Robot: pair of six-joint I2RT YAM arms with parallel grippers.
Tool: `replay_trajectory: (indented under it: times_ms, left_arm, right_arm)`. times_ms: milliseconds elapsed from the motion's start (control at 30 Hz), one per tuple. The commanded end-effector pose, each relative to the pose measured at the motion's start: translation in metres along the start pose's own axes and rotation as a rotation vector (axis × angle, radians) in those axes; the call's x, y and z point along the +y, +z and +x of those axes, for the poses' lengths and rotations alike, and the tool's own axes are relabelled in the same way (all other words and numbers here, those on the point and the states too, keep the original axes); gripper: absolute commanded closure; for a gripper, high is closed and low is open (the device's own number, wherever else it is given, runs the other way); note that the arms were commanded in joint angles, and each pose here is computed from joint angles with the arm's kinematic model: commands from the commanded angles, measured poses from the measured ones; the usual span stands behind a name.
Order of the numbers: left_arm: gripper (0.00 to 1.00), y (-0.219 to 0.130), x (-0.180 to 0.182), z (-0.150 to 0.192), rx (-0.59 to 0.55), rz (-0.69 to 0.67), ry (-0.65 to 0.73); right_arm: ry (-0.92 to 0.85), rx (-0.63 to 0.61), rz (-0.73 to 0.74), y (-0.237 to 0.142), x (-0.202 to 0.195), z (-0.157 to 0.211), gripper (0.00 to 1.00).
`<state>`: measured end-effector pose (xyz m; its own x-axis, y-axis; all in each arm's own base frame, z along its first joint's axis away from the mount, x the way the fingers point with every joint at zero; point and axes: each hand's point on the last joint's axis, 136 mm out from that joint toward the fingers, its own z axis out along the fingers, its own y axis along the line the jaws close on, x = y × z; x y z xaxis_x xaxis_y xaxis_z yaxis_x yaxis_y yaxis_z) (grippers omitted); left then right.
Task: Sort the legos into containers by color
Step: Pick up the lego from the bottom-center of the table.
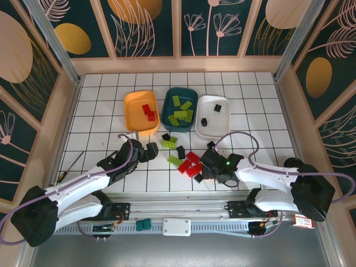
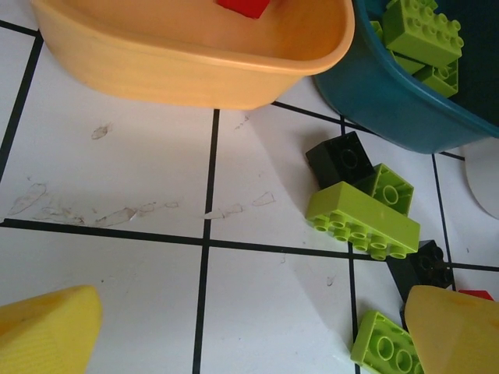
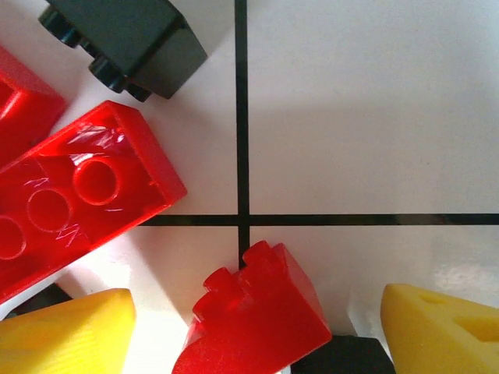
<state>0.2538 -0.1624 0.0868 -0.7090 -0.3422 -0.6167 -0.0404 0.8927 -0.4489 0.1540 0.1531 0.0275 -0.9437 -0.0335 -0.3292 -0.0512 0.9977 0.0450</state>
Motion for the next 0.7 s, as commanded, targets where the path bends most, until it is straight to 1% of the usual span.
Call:
replay_trajectory:
  times_ms: [0, 133, 200, 300, 533, 667]
  left_arm:
    - [0.01, 0.000, -0.006, -0.001, -0.012, 0.034, 0.006]
    - [0.01, 0.001, -0.005, 0.000, -0.009, 0.030, 0.012]
    - [0.01, 0.001, -0.005, 0.000, -0.009, 0.029, 0.015]
    - [0.01, 0.001, -0.004, 0.001, -0.006, 0.028, 0.016]
    - [0.01, 0.000, -0.002, 0.002, -0.006, 0.024, 0.017]
    - [0.01, -0.001, -0.003, 0.001, -0.007, 0.025, 0.016]
  right_arm:
    - [0.017, -0.015, 0.020, -0.002, 0.000, -0.004, 0.22]
    - [-0.002, -0.030, -0.036, -0.001, 0.014, -0.007, 0.30]
    - [-0.015, -0.038, -0.063, 0.000, 0.022, -0.009, 0.36]
    - [-0.031, -0.057, -0.083, -0.001, 0.030, -0.014, 0.48]
    - [-0.023, -0.108, -0.088, -0.008, 0.029, -0.024, 0.74]
    - [-0.017, -0.128, -0.085, -0.013, 0.027, -0.028, 0.80]
